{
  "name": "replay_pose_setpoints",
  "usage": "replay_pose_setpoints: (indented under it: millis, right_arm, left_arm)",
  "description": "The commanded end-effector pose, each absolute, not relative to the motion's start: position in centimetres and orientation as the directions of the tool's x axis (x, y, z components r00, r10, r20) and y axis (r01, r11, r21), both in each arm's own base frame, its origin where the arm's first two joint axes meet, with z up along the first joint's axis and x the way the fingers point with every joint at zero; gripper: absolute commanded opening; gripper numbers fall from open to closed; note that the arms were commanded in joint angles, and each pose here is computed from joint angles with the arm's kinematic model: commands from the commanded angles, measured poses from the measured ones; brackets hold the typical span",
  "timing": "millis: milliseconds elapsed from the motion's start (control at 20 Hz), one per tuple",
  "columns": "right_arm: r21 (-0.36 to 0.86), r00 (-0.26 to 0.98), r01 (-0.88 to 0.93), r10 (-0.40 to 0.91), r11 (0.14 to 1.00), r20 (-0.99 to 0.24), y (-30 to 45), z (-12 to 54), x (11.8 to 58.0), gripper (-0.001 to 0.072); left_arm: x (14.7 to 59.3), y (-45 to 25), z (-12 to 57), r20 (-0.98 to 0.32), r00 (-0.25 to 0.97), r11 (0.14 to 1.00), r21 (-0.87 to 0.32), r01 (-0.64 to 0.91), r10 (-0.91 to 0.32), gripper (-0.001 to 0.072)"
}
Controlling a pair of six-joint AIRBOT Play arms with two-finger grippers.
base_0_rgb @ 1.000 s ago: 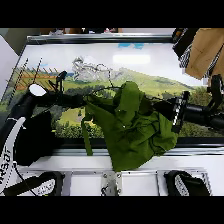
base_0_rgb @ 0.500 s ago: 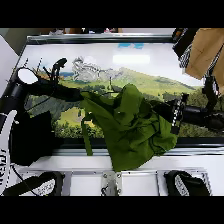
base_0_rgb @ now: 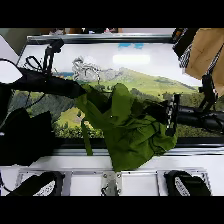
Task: Fold the clothes and pants, and hang the long-sleeved shirts on hangers.
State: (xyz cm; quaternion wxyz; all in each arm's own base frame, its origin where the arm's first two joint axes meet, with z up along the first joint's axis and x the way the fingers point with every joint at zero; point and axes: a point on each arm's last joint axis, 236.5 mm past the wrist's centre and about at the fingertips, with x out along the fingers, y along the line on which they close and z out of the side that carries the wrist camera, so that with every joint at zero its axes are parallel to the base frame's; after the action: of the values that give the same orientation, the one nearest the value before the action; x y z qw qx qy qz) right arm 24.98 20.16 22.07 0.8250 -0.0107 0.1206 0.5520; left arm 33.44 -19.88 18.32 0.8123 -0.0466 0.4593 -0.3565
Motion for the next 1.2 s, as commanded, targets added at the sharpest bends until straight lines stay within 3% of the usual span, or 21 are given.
replay_pose_setpoints:
  millis: [0,250,350,550,750,1150]
  right_arm:
    - [0.166,0.386,-0.897,0.910,0.409,-0.152,20.8,23.3,25.8,0.0006]
    - [0.201,0.436,-0.867,0.890,0.456,-0.135,20.9,23.7,27.1,0.0006]
    - [0.197,0.449,-0.862,0.884,0.467,-0.130,20.7,23.9,27.3,0.0006]
    - [0.240,0.446,-0.864,0.894,0.443,-0.043,21.0,25.9,27.3,0.0005]
    - [0.247,0.465,-0.856,0.885,0.454,-0.012,21.1,26.6,27.7,0.0005]
    - [0.223,0.611,-0.782,0.786,0.582,0.093,20.3,29.1,31.1,0.0005]
  left_arm:
    - [31.6,-20.7,22.5,-0.644,0.401,0.727,-0.379,0.573,-0.651,0.0012]
    - [30.0,-20.1,25.9,-0.579,0.482,0.736,-0.359,0.574,-0.658,0.0012]
    - [30.3,-18.5,26.1,-0.593,0.538,0.790,-0.328,0.518,-0.599,0.0012]
    - [30.1,-18.9,28.2,-0.526,0.580,0.778,-0.332,0.533,-0.622,0.0012]
    - [28.8,-21.8,28.9,-0.496,0.545,0.728,-0.336,0.597,-0.676,0.0012]
    - [24.6,-25.4,27.3,-0.560,0.419,0.658,-0.336,0.674,-0.715,0.0012]
